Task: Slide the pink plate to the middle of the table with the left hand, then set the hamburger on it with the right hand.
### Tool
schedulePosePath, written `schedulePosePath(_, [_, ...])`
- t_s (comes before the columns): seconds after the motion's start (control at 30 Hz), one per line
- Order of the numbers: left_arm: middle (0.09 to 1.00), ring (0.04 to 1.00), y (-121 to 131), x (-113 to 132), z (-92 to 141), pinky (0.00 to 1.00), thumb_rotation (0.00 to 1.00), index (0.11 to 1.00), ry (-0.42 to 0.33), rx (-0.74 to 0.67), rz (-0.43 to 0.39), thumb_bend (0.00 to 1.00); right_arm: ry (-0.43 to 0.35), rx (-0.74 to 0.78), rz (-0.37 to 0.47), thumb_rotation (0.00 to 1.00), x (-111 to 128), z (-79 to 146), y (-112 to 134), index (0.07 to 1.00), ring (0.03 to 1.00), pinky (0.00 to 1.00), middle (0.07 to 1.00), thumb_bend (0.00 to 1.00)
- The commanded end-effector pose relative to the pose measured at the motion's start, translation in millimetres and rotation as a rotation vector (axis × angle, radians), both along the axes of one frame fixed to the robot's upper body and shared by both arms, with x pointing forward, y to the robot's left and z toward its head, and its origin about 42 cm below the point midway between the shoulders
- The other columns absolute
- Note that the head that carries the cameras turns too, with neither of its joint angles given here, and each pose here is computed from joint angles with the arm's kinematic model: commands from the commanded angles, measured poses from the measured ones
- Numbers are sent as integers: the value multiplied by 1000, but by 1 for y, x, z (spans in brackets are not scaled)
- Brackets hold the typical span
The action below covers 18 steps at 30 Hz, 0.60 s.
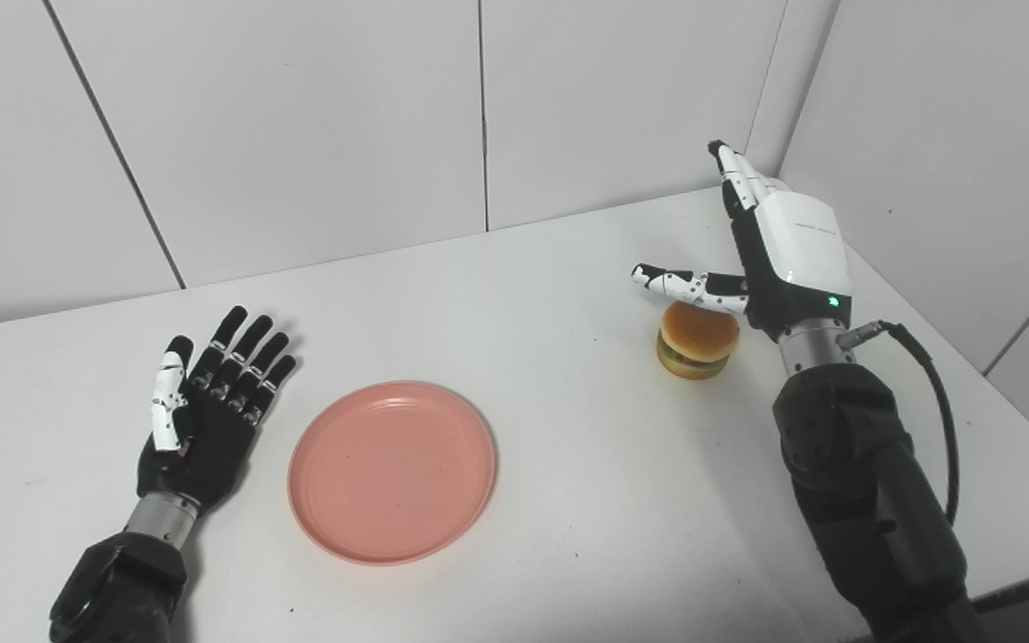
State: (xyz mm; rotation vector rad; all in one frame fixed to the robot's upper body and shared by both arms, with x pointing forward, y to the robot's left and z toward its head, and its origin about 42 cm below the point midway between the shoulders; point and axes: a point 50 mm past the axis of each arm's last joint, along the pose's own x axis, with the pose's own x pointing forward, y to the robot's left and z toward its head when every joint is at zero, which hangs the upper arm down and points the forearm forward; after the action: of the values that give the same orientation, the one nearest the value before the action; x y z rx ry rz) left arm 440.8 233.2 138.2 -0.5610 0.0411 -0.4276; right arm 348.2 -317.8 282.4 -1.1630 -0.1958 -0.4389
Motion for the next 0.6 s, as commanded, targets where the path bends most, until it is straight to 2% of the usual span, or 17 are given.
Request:
schedulePosePath(0.0, [920, 917, 18, -24, -48, 944, 1000, 925, 219, 64, 42, 377, -18, -26, -47, 720, -1, 13, -11, 985, 910, 776, 957, 960])
schedulePosePath(0.13, [919, 915, 19, -24, -47, 942, 1000, 922, 218, 62, 41, 377, 22, -12, -68, 700, 1, 6, -15, 991, 900, 767, 949, 966])
schedulePosePath(0.33, [925, 919, 20, -24, -46, 947, 1000, 925, 218, 62, 38, 381, 75, 4, -73, 749, 7, -11, -23, 1000, 915, 790, 954, 1000])
schedulePosePath(0.57, [921, 916, 22, -23, -45, 944, 1000, 919, 213, 76, 39, 388, 113, 44, -66, 747, 12, -26, -24, 999, 939, 814, 966, 1000])
